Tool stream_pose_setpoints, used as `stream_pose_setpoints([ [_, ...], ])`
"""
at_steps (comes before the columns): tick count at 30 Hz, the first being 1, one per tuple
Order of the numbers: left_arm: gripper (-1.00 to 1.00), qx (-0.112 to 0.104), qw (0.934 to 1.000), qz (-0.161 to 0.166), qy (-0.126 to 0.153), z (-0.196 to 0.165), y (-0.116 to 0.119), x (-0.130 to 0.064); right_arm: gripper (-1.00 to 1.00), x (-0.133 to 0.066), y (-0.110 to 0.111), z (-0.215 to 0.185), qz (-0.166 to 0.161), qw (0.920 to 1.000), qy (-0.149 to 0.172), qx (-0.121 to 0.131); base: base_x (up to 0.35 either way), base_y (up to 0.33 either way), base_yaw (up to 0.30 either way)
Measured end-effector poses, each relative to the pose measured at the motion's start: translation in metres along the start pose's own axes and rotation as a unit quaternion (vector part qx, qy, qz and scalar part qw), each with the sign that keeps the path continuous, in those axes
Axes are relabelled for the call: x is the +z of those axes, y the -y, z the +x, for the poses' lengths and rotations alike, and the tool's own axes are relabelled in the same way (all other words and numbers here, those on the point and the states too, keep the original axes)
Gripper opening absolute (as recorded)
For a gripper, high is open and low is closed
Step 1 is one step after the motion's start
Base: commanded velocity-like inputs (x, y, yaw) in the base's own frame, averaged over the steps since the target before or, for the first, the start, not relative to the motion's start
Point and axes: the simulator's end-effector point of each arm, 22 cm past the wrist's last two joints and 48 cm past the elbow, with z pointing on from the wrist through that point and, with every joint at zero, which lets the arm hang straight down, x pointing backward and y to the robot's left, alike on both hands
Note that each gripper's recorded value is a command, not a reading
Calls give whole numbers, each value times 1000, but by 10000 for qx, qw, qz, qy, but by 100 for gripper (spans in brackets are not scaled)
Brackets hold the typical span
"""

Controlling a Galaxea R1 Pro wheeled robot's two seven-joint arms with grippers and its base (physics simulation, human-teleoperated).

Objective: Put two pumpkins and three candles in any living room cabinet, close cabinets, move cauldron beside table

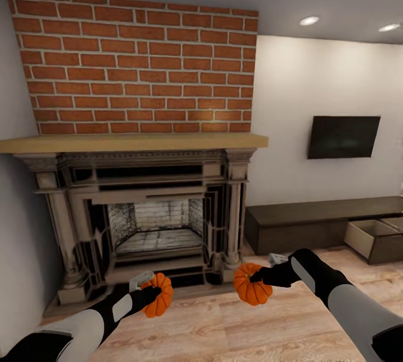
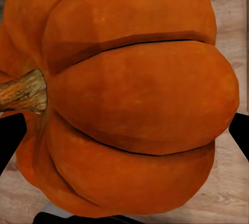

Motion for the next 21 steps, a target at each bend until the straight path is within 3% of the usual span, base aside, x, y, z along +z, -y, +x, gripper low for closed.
stream_pose_setpoints([
  [11, -100, -14, 10000, -30, -71, 6, -4, 5, -100, 7, 3, 4, 2, 10000, -70, 28, 0, 0, -151],
  [21, -100, -23, 9999, -44, -102, 9, -5, 7, -100, 10, 4, 6, -4, 9999, -100, 39, 0, 0, -18],
])
